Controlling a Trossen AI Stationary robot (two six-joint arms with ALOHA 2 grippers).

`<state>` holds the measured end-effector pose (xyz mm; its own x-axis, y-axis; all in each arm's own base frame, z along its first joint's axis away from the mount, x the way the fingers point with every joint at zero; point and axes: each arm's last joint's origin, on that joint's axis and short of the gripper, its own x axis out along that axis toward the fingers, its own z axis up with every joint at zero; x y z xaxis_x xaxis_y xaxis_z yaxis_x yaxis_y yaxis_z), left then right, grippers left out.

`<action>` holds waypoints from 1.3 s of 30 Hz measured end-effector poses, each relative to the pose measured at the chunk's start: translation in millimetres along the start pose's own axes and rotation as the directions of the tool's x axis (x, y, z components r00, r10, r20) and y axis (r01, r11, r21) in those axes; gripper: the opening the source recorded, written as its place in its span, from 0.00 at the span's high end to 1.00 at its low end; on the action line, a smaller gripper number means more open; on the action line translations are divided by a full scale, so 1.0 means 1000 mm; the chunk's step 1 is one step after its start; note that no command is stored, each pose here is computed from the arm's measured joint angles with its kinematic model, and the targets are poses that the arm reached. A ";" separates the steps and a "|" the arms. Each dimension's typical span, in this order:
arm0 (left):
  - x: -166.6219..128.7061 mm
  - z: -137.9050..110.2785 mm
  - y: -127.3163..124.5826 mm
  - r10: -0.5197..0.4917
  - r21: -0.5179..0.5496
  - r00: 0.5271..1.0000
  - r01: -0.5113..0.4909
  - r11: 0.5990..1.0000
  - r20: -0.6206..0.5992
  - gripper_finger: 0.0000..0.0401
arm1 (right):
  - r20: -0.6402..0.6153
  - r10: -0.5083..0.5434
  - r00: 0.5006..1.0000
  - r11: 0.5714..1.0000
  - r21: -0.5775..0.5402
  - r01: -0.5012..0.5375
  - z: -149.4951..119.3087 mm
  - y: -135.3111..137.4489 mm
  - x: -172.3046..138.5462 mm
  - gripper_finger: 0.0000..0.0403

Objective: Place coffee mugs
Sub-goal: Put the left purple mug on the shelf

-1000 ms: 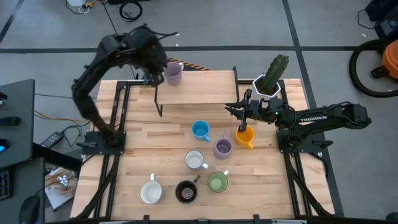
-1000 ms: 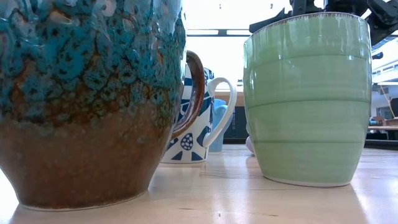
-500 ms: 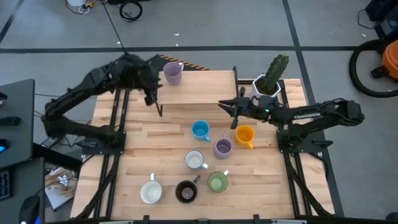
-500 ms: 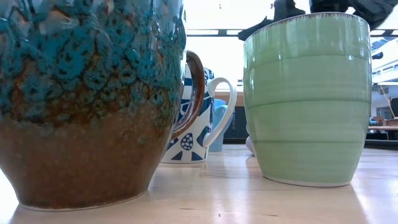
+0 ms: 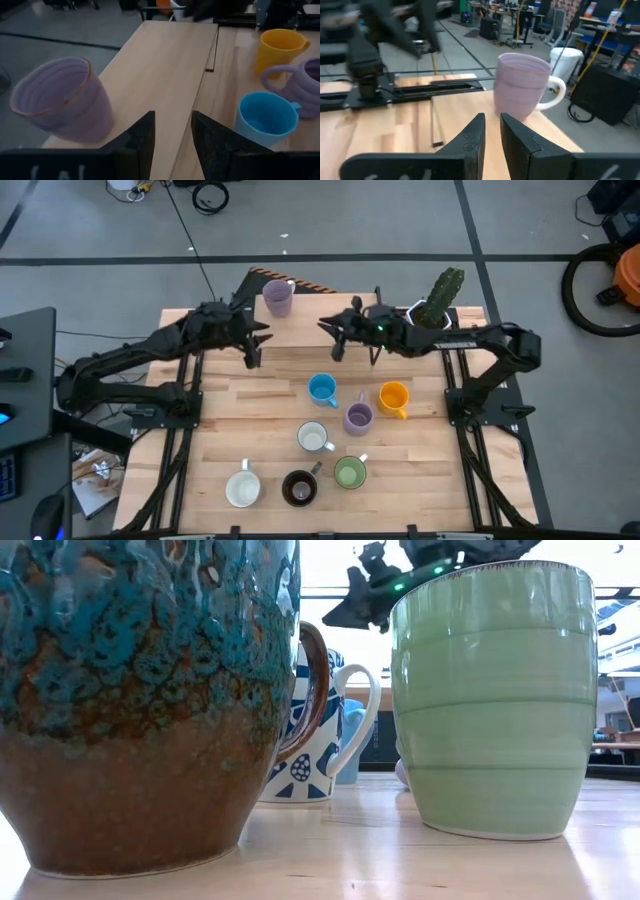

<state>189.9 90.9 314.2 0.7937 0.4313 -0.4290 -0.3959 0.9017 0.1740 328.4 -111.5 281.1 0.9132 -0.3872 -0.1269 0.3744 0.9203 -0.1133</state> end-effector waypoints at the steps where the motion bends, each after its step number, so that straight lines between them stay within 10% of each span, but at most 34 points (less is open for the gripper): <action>1: 0.000 -0.006 -0.002 -0.001 0.001 1.000 0.001 1.000 0.008 0.67 | -0.001 0.001 1.000 1.000 0.003 -0.001 0.002 -0.003 0.005 0.84; 21: 0.019 -0.062 -0.026 -0.051 0.018 0.977 0.048 0.999 0.208 0.67 | -0.165 0.023 0.986 0.996 0.093 -0.007 0.020 -0.068 0.095 0.84; 39: 0.016 -0.073 -0.023 0.067 -0.014 0.989 -0.066 0.998 0.135 0.67 | -0.221 -0.008 0.975 0.987 0.157 0.044 0.014 -0.093 0.143 0.84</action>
<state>178.0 74.3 239.0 0.8204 0.4909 -0.2933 -0.4535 0.8709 0.1893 425.8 -252.0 286.9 0.8520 -0.3973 -0.3408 0.4346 0.8999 0.0375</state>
